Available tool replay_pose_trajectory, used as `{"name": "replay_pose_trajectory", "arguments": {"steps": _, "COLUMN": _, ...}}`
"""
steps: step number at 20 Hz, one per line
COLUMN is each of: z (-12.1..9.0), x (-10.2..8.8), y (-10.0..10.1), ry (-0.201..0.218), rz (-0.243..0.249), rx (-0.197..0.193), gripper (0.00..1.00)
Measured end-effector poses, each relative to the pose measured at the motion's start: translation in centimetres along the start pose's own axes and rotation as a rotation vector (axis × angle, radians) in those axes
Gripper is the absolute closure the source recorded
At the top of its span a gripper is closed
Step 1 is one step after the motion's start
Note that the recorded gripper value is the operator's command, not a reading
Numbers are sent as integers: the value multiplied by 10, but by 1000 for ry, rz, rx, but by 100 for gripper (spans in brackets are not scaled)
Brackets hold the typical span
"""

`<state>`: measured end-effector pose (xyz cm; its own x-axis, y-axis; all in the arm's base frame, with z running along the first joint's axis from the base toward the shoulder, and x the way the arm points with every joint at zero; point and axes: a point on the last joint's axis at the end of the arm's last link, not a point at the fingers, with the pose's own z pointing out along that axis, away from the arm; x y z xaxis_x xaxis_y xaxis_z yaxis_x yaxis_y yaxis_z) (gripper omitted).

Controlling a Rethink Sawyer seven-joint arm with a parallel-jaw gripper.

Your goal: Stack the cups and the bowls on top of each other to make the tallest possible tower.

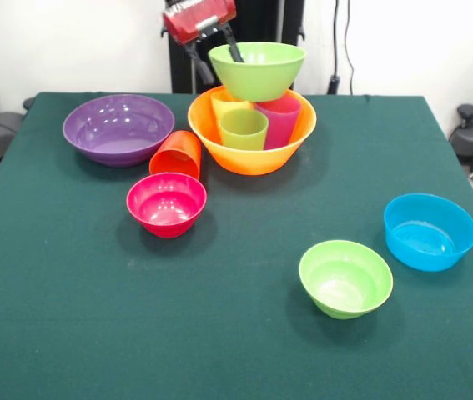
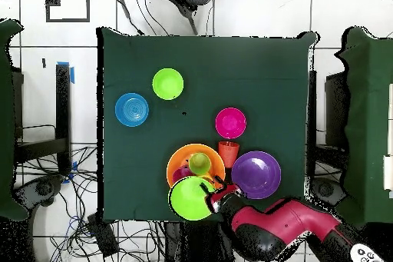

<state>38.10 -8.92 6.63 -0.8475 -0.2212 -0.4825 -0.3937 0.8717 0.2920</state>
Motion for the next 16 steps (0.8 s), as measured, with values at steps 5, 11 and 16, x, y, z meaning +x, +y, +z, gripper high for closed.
{"name": "replay_pose_trajectory", "arguments": {"steps": 5, "z": -36, "x": -34, "y": -15, "ry": -25, "rz": -103, "rx": 158, "gripper": 0}}
{"name": "replay_pose_trajectory", "arguments": {"steps": 11, "z": -86, "x": -96, "y": -24, "ry": -100, "rz": -160, "rx": 374, "gripper": 0}}
{"name": "replay_pose_trajectory", "arguments": {"steps": 16, "z": -101, "x": -119, "y": -16, "ry": -113, "rz": -164, "rx": 450, "gripper": 0}}
